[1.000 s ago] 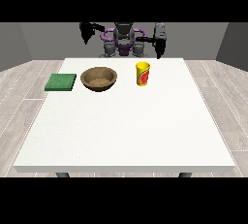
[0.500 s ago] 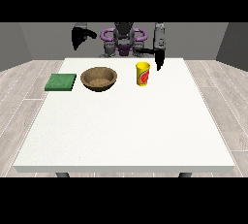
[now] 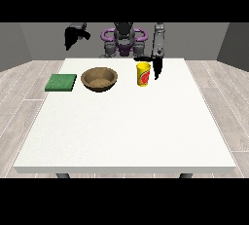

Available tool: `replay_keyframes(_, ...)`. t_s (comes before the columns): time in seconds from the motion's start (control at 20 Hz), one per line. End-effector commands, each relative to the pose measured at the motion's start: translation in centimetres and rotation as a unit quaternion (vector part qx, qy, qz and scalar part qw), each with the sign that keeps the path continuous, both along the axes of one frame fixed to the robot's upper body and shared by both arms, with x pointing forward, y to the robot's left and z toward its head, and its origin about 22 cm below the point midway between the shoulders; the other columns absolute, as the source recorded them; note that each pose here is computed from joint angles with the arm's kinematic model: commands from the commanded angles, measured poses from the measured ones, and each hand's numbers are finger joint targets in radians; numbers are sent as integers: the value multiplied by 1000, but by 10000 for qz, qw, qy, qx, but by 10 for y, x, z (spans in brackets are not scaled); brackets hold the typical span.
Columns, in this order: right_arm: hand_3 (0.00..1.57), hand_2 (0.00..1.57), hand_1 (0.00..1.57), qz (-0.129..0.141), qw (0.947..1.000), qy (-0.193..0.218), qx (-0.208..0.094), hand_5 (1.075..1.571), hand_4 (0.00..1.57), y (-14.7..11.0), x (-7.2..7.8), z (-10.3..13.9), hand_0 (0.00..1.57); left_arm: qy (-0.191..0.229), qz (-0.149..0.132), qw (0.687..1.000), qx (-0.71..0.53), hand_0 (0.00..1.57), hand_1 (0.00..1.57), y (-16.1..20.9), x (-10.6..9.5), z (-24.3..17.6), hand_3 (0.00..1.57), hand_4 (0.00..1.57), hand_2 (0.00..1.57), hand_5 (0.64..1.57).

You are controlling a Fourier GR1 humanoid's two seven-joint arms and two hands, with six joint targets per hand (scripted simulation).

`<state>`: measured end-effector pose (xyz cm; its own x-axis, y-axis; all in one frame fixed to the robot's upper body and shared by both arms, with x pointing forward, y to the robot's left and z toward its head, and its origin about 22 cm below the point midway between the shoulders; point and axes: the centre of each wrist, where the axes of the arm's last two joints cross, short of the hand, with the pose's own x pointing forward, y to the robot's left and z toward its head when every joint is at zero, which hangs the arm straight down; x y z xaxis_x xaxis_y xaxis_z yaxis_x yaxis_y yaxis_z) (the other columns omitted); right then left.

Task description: Pick the cup and pour the ball into the bowl, then pick the bowl and place it on the pad

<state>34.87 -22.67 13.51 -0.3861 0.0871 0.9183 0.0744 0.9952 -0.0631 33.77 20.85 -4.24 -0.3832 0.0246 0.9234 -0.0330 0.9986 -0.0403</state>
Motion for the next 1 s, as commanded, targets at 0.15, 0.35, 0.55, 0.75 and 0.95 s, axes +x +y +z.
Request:
replay_keyframes(0.15, 543, 386, 0, 20, 10000, -80, -52, 1568, 633, 2, -5, -21, 0, -70, 65, 9999, -129, 0, 0, 0, 8, -12, 0, 0, 0, 1530)
replay_keyframes(0.35, 520, 342, 0, -3, 9998, 149, -88, 1568, 621, -27, -2, -19, 0, 155, 165, 9997, -109, 0, 0, 11, 16, -8, 0, 0, 0, 1532)
replay_keyframes(0.55, 486, 325, 0, 240, 9995, -36, -182, 1568, 622, -21, 0, 15, 0, -53, 406, 9992, 30, 0, 0, 8, 23, -10, 0, 0, 0, 1531)
replay_keyframes(0.75, 608, 403, 0, 19, 9997, -220, -65, 1570, 596, -35, 8, 20, 0, -618, 384, 9914, 1084, 1244, 1244, -17, -5, -40, 1571, 1296, 1571, 1151)
replay_keyframes(0.95, 682, 391, 0, 46, 9996, -276, -37, 1570, 577, -42, 0, 16, 0, -426, 600, 9931, 916, 1316, 1316, -1, -1, -43, 1571, 1280, 1571, 1222)
